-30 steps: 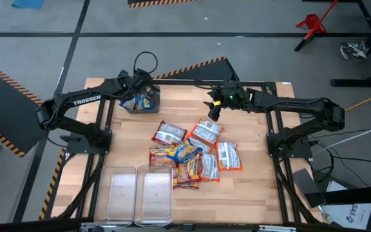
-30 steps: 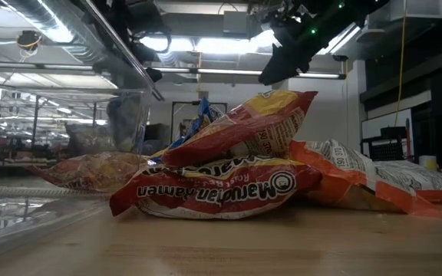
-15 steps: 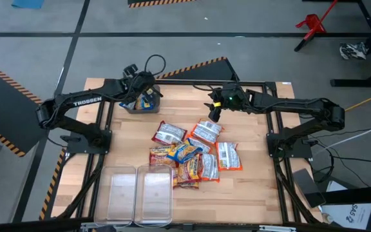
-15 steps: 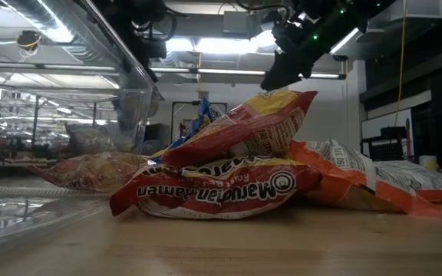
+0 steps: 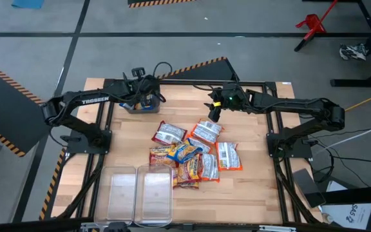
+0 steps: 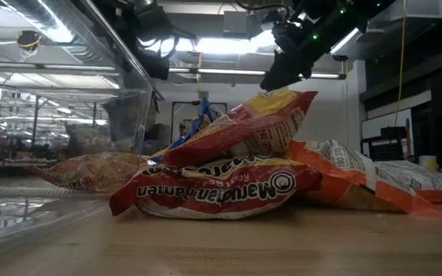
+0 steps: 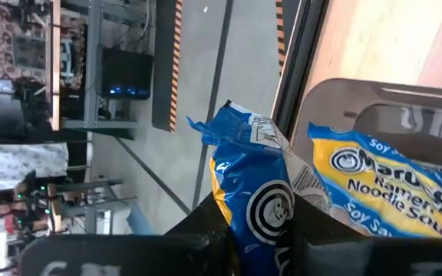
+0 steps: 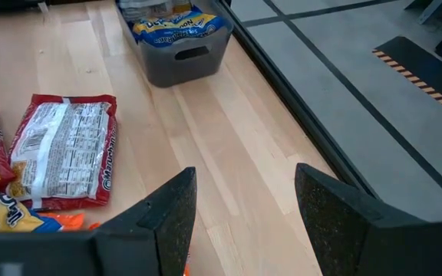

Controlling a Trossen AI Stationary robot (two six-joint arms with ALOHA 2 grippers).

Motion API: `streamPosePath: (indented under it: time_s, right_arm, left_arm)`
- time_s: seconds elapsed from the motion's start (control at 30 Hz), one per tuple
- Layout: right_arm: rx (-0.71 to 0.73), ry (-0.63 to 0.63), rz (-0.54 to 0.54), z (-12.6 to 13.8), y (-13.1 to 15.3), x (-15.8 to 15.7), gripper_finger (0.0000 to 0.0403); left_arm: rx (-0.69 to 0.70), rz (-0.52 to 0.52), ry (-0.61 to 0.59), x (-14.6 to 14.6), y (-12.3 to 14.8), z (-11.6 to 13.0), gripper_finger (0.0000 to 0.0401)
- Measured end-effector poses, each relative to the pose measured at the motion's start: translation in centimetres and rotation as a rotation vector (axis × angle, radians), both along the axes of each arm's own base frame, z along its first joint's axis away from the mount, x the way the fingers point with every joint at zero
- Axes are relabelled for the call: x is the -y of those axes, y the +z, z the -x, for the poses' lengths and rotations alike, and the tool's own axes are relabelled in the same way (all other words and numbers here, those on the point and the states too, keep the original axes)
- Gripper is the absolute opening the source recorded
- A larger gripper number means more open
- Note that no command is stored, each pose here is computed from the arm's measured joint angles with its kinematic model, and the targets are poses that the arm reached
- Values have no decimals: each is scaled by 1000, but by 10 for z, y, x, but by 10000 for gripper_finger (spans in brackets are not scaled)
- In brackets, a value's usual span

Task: Sort Maruchan noodles
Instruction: Put the blue noodle pack into the black bin

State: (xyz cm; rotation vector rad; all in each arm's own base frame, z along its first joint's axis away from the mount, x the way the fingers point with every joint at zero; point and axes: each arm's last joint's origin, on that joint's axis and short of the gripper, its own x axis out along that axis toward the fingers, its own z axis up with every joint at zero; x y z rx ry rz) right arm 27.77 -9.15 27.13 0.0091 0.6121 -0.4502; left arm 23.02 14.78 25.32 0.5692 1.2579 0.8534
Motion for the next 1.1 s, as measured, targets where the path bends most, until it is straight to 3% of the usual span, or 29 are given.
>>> streamPosePath:
  time_s: [0.5,1.1]
  right_arm:
    - [2,11,-8,0,0,0,207]
    - [16,148,-64,-2,0,-4,207]
  left_arm:
    - [-128,71,-69,-1,-30,-18,49]
    - [-115,61,-112,28,-31,-30,190]
